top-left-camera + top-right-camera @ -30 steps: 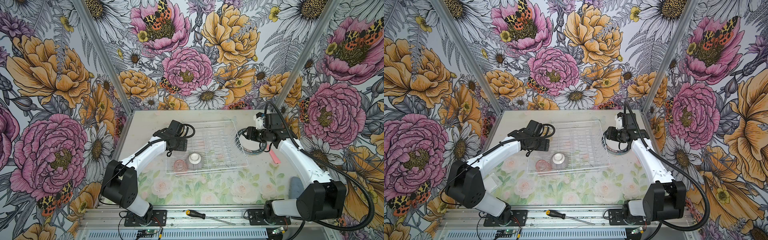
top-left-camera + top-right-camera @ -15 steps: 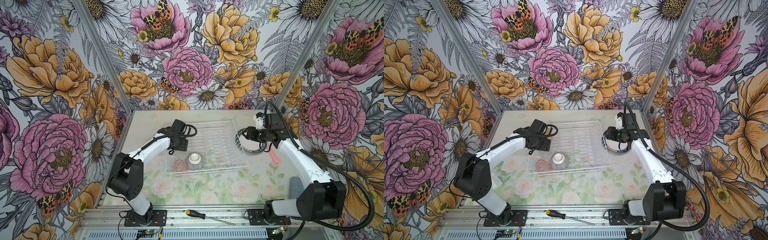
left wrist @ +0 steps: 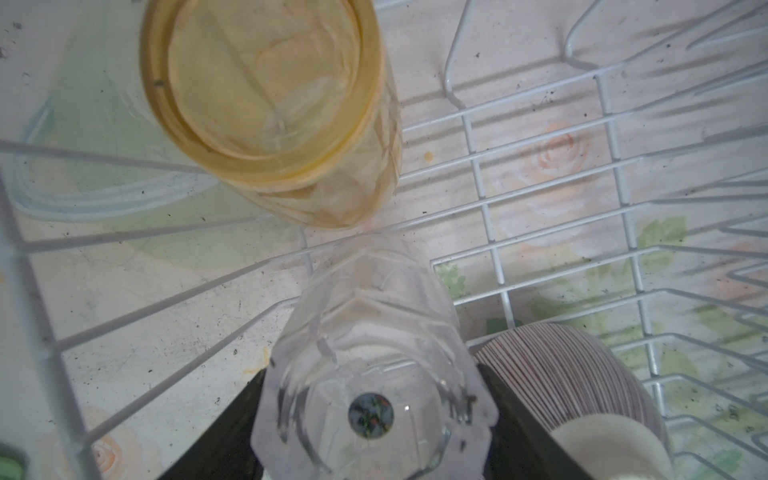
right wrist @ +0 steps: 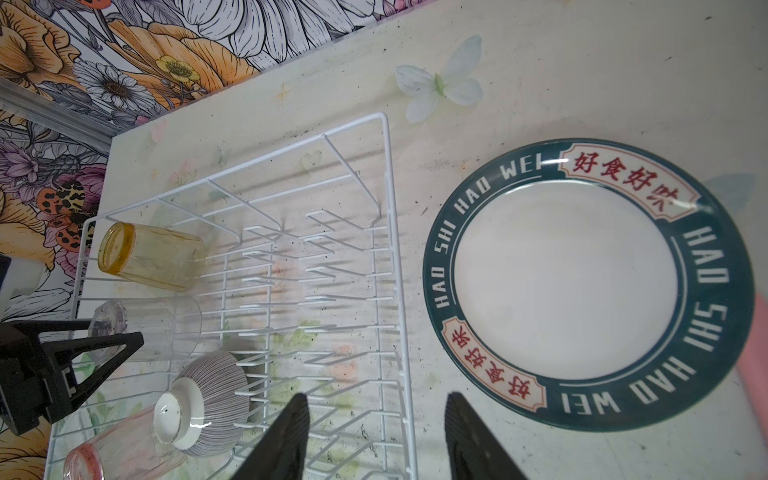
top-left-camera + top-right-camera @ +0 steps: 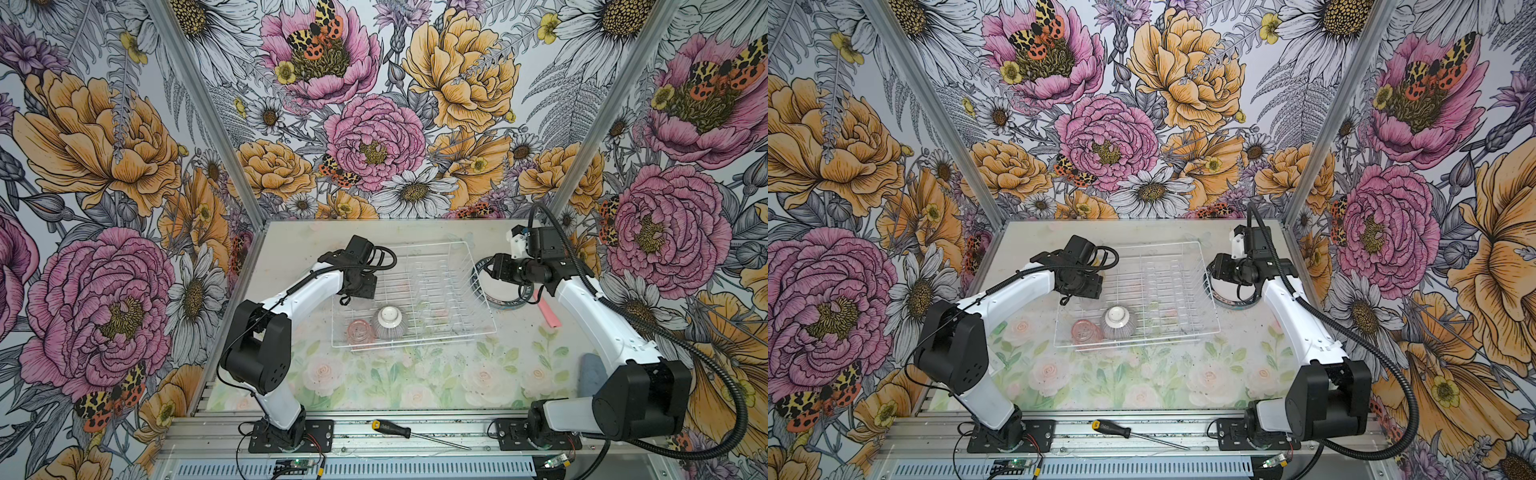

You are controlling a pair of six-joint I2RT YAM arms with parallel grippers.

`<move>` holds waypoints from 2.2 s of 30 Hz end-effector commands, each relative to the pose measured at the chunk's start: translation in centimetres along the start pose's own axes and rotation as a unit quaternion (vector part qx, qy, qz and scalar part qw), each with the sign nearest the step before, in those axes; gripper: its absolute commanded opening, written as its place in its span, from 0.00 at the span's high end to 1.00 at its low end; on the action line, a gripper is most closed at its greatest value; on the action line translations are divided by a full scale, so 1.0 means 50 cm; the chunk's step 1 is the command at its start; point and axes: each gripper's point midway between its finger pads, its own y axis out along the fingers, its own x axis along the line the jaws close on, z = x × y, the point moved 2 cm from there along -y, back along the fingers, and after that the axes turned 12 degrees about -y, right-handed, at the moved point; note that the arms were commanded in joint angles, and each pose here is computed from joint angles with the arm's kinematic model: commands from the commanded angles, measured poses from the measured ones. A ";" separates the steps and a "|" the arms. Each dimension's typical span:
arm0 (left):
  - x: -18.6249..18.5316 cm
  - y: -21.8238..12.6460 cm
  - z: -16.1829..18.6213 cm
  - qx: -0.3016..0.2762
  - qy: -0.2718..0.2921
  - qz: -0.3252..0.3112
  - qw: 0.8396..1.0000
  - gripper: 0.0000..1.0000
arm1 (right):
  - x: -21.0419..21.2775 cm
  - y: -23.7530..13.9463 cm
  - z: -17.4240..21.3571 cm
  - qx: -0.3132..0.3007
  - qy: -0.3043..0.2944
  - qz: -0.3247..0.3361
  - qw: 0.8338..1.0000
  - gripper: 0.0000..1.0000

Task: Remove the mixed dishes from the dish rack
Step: 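Close the left gripper on the clear glass in the rack, then lift the clear glass with the left gripper while the right gripper reaches toward it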

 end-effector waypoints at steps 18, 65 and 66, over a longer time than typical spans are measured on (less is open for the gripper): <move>-0.004 0.035 0.023 0.035 0.036 -0.021 0.999 0.21 | 0.003 0.002 -0.003 -0.001 -0.005 0.002 1.000 0.45; -0.092 -0.205 -0.082 -0.062 0.000 0.251 0.966 0.69 | 0.217 -0.025 -0.010 -0.030 -0.049 -0.340 0.939 0.52; -0.100 -0.216 -0.085 -0.064 -0.001 0.269 0.961 0.69 | 0.228 -0.029 -0.010 -0.034 -0.049 -0.356 0.933 0.53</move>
